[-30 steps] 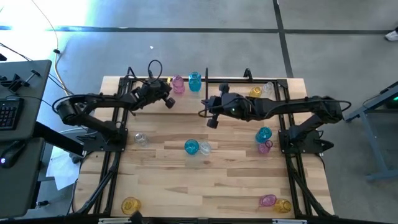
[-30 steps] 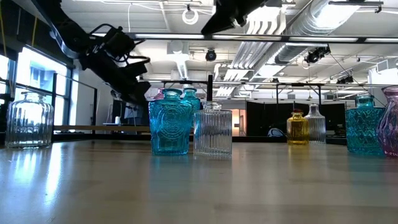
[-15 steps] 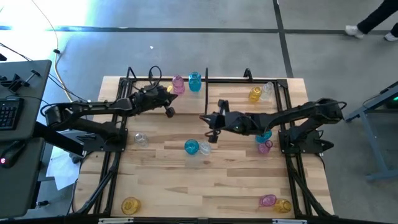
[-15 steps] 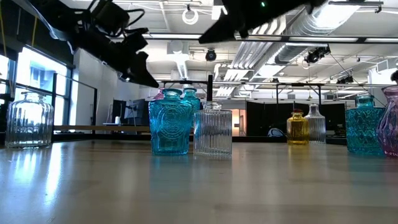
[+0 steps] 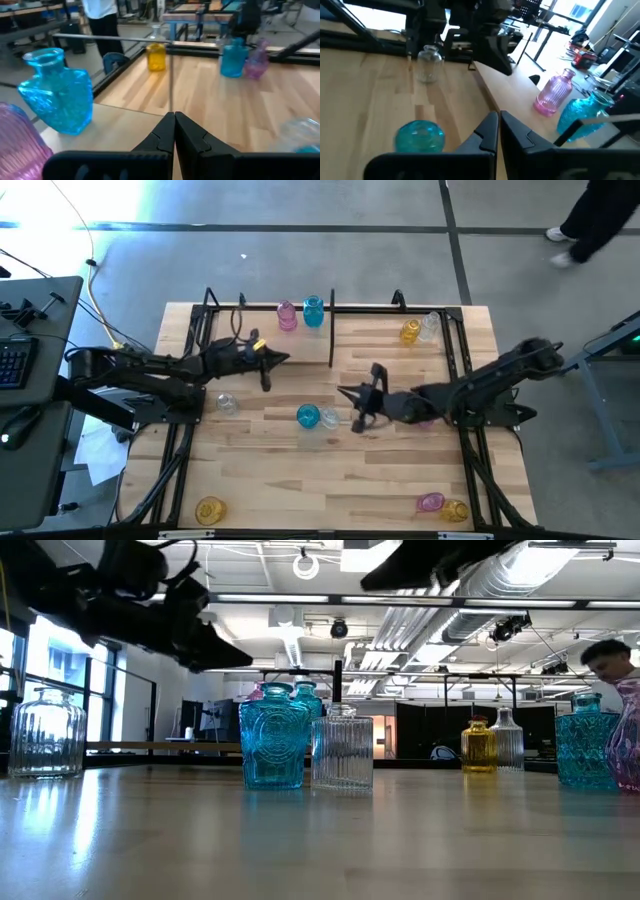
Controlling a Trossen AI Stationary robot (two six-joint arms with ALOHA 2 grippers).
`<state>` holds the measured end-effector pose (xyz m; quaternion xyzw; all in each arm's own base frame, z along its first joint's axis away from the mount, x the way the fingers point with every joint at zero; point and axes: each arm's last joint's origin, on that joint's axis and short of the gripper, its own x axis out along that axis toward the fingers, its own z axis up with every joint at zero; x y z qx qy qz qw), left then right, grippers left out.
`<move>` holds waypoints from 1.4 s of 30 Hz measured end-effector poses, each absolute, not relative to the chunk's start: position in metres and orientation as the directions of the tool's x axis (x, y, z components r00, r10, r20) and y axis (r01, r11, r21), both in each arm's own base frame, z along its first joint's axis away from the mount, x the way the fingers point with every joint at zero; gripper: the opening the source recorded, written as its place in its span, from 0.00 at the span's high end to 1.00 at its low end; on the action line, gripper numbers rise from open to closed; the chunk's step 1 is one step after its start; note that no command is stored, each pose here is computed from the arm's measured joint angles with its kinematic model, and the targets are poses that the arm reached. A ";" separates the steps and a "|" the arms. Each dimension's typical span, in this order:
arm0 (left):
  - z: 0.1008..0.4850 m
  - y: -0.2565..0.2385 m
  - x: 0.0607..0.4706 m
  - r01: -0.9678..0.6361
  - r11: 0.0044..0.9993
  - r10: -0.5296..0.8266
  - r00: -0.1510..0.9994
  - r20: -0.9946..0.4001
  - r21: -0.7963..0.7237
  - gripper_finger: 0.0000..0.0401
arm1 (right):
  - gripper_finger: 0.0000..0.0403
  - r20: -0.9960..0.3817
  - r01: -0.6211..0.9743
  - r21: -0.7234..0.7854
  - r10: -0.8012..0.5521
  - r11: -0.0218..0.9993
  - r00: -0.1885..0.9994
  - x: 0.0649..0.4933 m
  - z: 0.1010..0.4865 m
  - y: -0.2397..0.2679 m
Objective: Sort vases onto shelf
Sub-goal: Put the top right transparent flower vase on the shelf
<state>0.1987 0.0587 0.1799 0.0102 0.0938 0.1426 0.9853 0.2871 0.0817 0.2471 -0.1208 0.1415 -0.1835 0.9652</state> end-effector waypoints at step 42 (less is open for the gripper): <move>0.180 -0.003 0.169 -0.056 0.991 0.069 0.992 -0.108 0.118 1.00 | 0.49 -0.633 0.981 -0.066 -0.768 0.180 0.098 0.177 0.248 -0.102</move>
